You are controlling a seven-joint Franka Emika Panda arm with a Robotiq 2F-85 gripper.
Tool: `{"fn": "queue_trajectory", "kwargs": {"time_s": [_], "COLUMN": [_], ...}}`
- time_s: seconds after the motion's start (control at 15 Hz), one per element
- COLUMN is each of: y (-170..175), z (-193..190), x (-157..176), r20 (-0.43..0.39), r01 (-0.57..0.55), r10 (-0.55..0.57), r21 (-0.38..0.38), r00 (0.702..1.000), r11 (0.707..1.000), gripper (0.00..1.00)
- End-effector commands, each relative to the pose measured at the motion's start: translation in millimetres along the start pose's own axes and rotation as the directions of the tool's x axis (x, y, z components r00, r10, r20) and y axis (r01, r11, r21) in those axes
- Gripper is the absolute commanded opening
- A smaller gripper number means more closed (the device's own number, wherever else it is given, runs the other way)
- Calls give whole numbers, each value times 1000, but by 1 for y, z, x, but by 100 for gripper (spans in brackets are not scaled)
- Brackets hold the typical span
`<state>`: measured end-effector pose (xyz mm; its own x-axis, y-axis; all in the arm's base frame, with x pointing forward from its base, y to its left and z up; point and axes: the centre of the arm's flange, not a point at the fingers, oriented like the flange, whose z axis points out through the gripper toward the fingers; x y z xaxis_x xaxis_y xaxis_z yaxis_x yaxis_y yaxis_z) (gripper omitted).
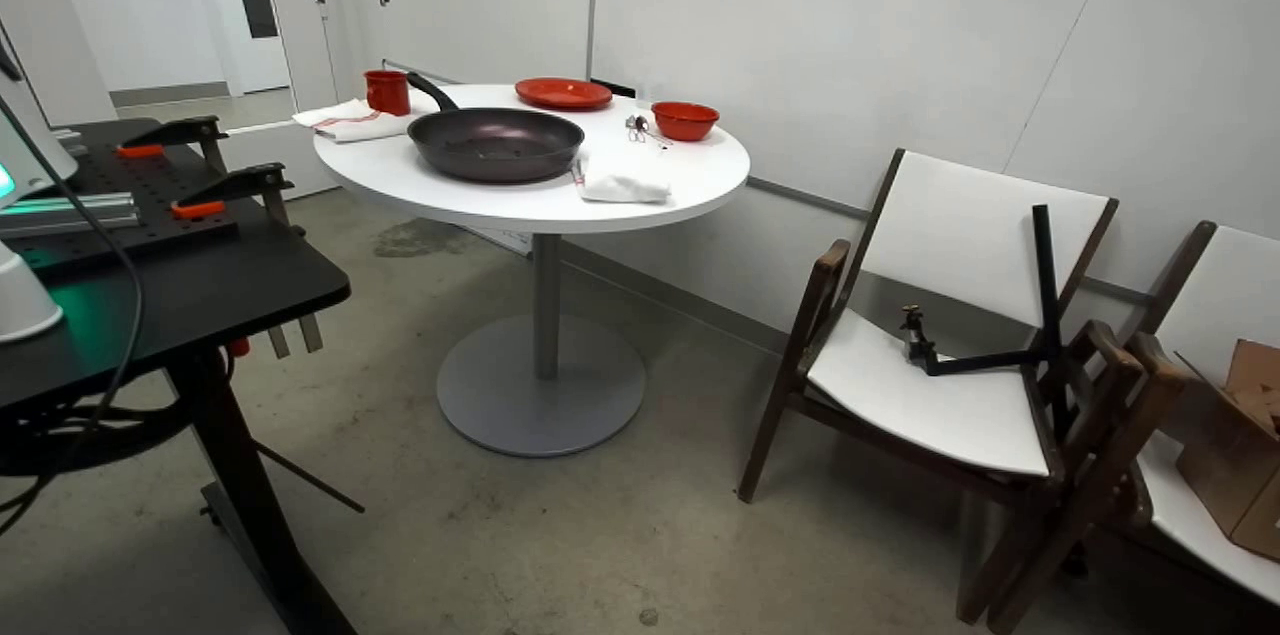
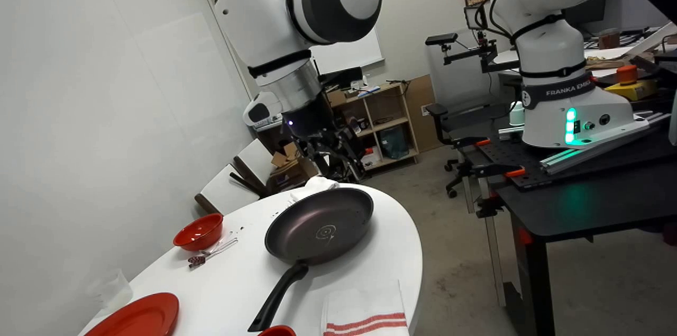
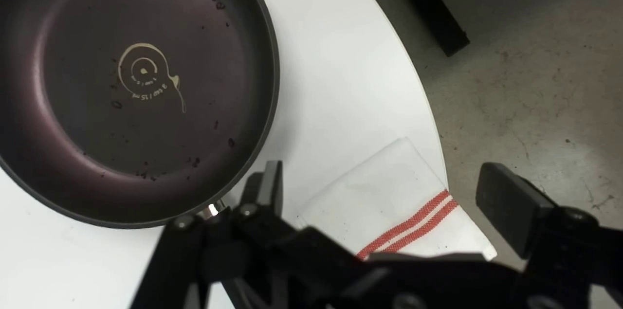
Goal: Wipe the pan with the white cloth
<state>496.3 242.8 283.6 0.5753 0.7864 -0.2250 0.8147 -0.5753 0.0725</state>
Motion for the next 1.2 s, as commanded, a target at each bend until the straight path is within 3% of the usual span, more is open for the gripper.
{"fn": "queue_trajectory", "kwargs": {"time_s": [0.0,0.6,0.73,1.13], "y": [6,-10,-20,-2], "z": [7,28,33,66], "x": [20,95,113,125], "r20": [-7,-191,-241,-372], "r01": [37,170,160,34], "r10": [-37,-169,-152,8], "r21": [-15,-9,14,105], "r00": [999,967,959,928], "r11": [999,985,987,994], "gripper": [100,100,100,100]}}
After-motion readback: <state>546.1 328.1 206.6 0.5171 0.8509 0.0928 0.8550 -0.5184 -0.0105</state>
